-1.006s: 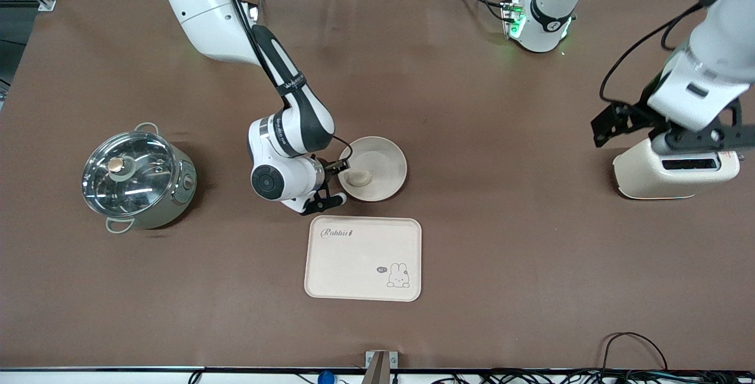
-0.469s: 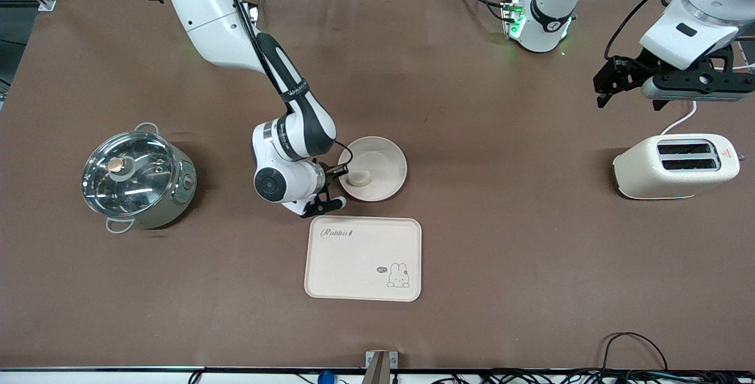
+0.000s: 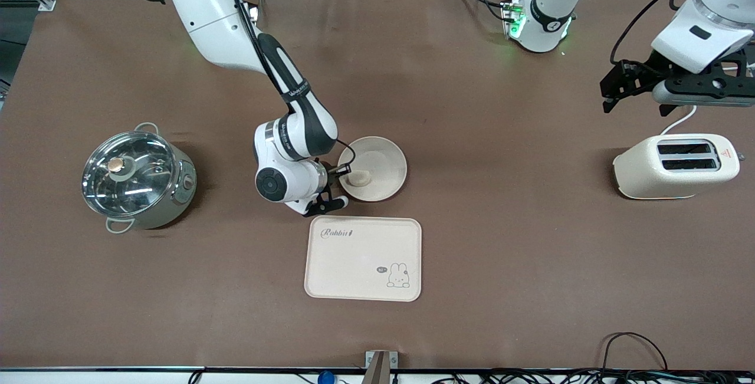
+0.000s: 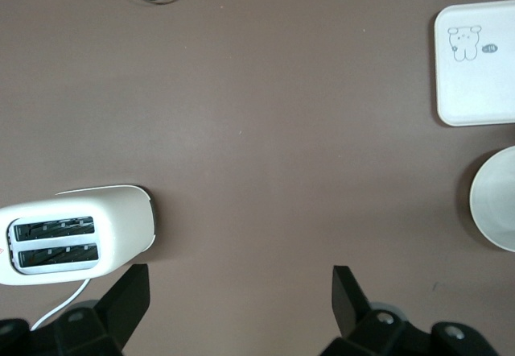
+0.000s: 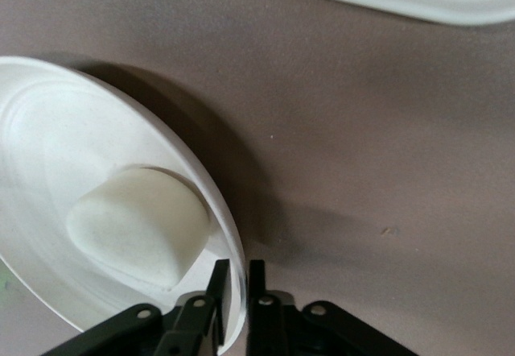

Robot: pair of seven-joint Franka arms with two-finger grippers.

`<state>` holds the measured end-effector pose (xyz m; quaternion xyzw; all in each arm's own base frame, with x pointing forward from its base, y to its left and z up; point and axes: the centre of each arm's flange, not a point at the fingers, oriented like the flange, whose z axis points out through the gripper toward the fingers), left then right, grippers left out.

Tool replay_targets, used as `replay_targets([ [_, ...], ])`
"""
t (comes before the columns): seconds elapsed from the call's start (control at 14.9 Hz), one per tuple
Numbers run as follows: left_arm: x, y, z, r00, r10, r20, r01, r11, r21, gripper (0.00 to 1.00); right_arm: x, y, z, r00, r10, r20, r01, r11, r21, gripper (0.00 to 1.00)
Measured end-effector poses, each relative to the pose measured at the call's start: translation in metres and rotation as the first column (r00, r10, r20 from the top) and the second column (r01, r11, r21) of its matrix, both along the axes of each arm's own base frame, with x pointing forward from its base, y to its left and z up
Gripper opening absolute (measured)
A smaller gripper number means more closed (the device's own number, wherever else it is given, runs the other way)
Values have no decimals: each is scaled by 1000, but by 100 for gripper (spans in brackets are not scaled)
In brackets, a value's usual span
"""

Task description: Place bun in plate and plate on tray

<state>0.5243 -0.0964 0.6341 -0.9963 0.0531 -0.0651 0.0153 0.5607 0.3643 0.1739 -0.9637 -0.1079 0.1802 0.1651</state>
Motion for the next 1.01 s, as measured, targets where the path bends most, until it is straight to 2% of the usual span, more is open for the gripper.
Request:
replay_targets([
  [0.4,5,4,4,1000,9,5,-8,1000,-4,100,0,0,0,1000,-1,-1,1,1000,1,5],
  [0.74,5,4,5,1000,8,6,-8,1000,-4,100,2,-4,2,1000,-2,-16,2,1000,-1,4],
  [1.01,5,4,5,1000,8,5,-8,1000,-4,100,15,-19,16,999,-26,-22,26,1000,7,4],
])
